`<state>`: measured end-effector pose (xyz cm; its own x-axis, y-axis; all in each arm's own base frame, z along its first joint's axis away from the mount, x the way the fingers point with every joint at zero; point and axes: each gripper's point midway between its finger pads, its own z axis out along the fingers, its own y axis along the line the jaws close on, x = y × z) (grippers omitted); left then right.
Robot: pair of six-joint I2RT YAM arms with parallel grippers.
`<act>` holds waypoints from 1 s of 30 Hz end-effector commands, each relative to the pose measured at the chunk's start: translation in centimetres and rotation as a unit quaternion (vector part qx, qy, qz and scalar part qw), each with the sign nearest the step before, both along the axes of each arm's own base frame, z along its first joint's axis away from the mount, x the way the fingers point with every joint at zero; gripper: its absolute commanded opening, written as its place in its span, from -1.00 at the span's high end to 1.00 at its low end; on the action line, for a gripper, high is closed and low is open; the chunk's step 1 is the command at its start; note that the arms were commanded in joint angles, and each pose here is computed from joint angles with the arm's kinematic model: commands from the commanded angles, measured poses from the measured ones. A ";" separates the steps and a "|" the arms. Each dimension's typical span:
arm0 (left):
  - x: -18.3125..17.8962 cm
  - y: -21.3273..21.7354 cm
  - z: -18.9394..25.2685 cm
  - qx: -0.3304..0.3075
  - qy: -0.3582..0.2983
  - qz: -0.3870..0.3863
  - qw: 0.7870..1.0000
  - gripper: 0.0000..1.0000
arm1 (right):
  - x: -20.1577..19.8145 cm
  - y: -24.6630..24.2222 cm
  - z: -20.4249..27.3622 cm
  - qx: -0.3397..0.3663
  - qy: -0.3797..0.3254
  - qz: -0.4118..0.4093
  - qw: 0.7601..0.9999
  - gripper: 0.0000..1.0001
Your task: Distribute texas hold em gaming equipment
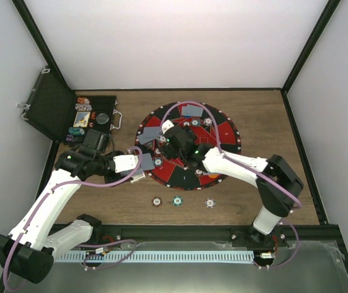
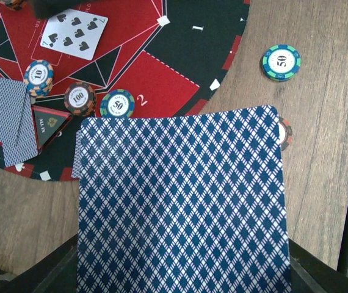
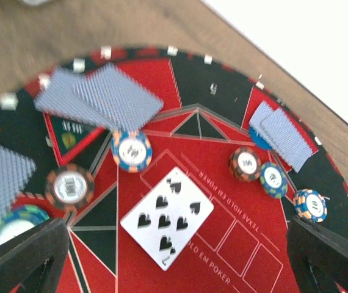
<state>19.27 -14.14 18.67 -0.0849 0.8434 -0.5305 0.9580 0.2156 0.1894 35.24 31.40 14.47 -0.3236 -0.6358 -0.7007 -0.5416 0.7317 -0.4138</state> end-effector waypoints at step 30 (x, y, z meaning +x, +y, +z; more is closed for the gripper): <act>0.7 -1.0 1.2 -0.032 -0.017 -0.004 0.999 0.89 | -16.1 8.5 9.6 0.481 0.520 0.159 0.687 -0.83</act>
